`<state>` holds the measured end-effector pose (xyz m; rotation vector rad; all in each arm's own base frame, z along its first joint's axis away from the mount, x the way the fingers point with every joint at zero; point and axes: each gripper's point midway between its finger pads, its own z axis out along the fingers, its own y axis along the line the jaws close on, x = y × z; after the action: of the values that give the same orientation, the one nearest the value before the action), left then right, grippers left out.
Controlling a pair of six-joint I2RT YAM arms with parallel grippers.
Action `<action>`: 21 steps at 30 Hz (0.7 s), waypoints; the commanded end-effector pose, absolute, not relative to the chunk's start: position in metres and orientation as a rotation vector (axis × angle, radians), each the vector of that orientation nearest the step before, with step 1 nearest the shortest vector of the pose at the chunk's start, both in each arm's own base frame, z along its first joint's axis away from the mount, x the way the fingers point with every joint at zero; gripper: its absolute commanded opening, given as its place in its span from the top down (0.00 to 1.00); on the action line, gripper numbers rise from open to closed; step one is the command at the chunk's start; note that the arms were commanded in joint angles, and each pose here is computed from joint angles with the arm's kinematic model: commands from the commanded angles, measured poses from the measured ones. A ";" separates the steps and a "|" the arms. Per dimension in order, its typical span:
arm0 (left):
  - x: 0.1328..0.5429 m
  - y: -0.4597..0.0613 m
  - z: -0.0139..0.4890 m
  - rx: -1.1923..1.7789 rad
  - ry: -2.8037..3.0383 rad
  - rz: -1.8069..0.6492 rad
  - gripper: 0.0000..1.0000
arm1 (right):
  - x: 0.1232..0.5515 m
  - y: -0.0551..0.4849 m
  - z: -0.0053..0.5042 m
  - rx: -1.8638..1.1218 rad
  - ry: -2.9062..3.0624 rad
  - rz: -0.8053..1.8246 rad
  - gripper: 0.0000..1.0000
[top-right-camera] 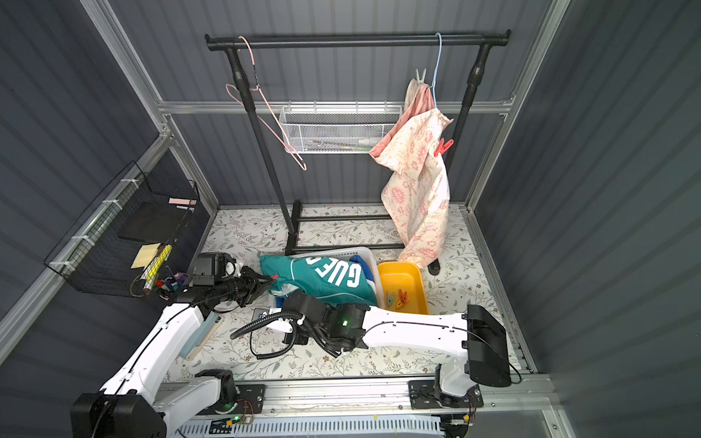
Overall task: Remove the clothespins securing jackets to the hanger
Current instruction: Remove the clothespin from the hanger.
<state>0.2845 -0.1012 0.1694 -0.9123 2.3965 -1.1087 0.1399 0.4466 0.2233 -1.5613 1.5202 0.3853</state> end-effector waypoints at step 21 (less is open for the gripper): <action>0.316 -0.073 0.285 -0.616 2.201 -0.853 1.00 | 0.196 0.394 0.267 -1.308 1.782 0.639 1.00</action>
<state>0.3030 -0.0828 0.2687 -0.7283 2.2482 -0.9523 0.1937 0.4131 0.2787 -1.3450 1.6097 0.5108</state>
